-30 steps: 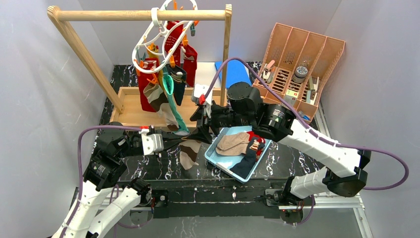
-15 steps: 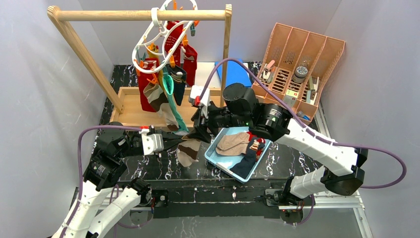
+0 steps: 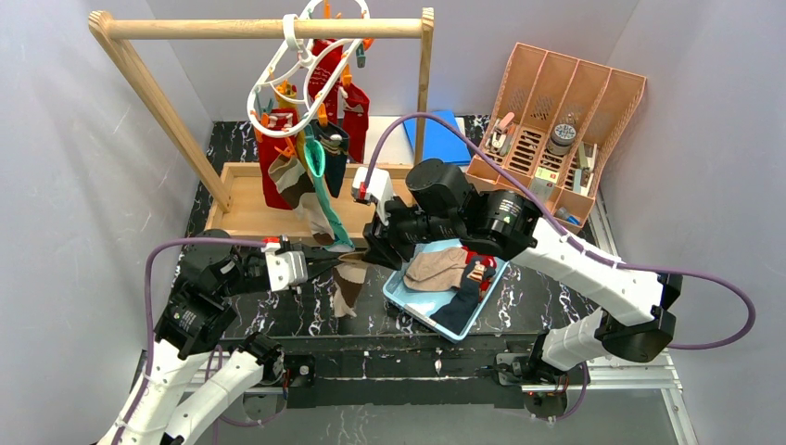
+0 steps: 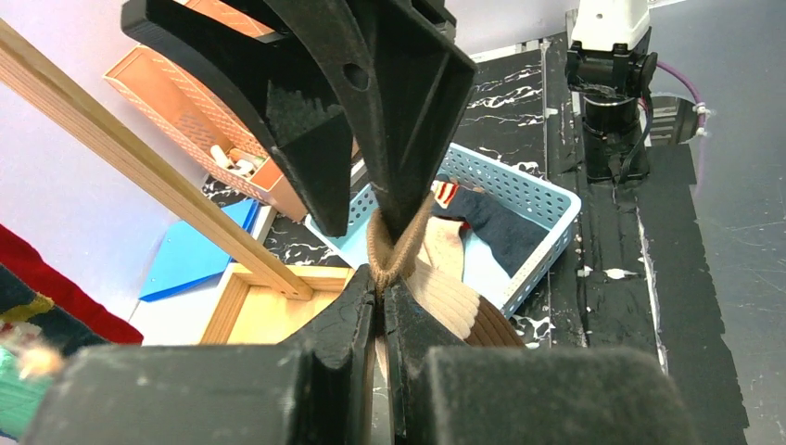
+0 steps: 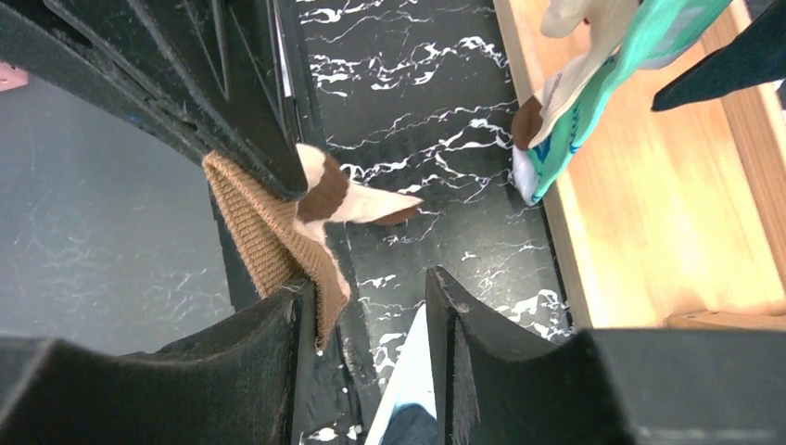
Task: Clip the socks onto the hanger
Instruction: Pick up the sock from the bin.
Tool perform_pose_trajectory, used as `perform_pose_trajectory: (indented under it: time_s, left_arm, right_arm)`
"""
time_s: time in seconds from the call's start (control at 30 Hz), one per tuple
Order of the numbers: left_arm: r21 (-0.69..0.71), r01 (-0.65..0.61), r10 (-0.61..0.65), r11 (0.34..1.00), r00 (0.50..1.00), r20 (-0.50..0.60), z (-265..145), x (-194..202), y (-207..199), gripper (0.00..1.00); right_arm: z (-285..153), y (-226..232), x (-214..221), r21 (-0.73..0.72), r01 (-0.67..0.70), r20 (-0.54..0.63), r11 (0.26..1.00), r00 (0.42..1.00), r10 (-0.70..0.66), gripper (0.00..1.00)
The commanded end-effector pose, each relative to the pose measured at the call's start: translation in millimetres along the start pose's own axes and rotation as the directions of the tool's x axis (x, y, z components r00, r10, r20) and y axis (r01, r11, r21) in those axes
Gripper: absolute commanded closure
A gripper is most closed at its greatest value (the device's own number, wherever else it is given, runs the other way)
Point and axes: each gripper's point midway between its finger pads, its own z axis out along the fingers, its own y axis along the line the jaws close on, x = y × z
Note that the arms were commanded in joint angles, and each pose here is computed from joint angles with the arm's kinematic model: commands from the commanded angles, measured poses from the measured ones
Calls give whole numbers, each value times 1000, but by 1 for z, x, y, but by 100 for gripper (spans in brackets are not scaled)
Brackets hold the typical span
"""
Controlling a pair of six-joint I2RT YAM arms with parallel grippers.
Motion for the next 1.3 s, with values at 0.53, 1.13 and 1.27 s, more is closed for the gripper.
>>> perform_pose_trajectory:
  time_s: [0.53,1.13,1.27]
  left_arm:
    - [-20,4,-4,1000,999,32,9,-7,13,100]
    - [-498,608,-546,618,788,284,-22,8,73,2]
    - [-418,863,-665,284,492,562,-30,11,84,2]
  right_arm:
    - [-4,35,-28,-151,-173,15,973,984,177,99]
    - [-32,-76,-9,484,-357,226,799,933,280,99]
    - [-34,-92,-7,550,-410,292,728,911,292,99]
